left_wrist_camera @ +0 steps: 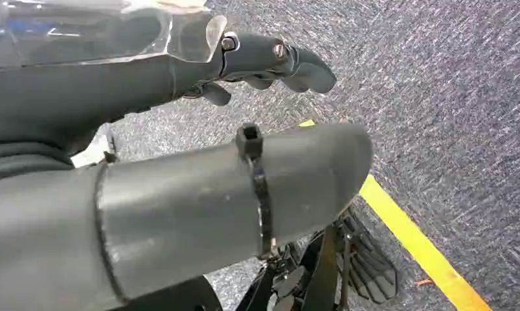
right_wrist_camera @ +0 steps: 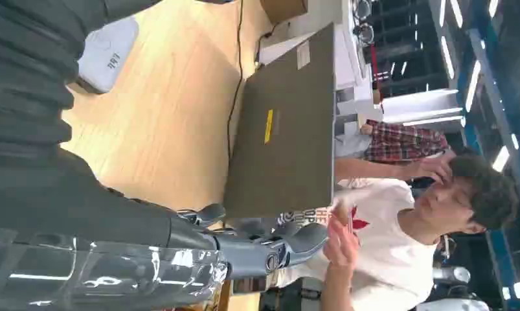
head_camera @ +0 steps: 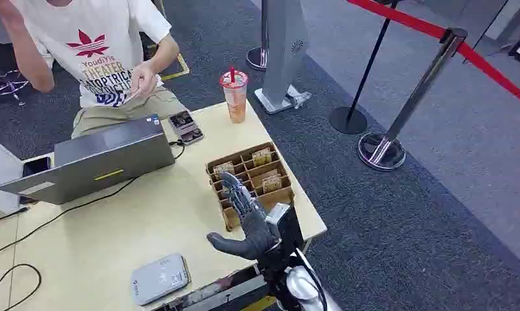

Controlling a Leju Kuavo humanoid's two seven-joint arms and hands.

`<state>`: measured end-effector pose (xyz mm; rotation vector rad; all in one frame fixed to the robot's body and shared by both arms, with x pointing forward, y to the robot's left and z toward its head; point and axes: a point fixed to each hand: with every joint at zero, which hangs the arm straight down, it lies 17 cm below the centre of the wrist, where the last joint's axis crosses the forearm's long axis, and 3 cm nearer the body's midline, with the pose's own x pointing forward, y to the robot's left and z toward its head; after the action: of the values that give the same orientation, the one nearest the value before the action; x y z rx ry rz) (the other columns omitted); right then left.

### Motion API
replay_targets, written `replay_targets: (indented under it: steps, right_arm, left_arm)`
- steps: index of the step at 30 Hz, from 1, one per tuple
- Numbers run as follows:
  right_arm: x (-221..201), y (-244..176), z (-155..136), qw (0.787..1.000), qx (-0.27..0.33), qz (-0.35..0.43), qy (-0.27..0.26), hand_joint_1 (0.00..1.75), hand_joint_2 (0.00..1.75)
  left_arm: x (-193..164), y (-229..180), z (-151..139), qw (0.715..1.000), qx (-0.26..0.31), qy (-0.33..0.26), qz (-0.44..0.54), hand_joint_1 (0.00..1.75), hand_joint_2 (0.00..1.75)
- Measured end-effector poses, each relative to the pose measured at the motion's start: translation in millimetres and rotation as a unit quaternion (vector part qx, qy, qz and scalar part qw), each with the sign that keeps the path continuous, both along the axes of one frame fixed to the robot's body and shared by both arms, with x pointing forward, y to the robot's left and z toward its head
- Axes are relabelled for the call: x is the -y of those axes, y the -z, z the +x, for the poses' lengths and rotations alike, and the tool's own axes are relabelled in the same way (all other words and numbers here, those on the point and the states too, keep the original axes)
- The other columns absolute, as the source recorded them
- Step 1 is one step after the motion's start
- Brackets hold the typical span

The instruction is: Pass the card to the sensor for recognition and then transmit it.

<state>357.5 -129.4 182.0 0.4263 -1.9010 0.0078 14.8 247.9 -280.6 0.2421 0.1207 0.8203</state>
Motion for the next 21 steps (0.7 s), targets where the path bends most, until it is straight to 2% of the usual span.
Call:
replay_targets:
  steps: [17,21]
  right_arm:
    - [-18,-4,7,1.0,0.002,-0.011,-0.024,0.0,1.75]
    - [-17,-7,11,0.999,0.023,-0.039,-0.007,0.0,1.75]
  left_arm:
    - [15,-1,-1,1.0,-0.005,-0.015,-0.012,0.0,0.0]
    - [22,-2,-2,1.0,-0.007,-0.019,-0.017,0.0,0.0]
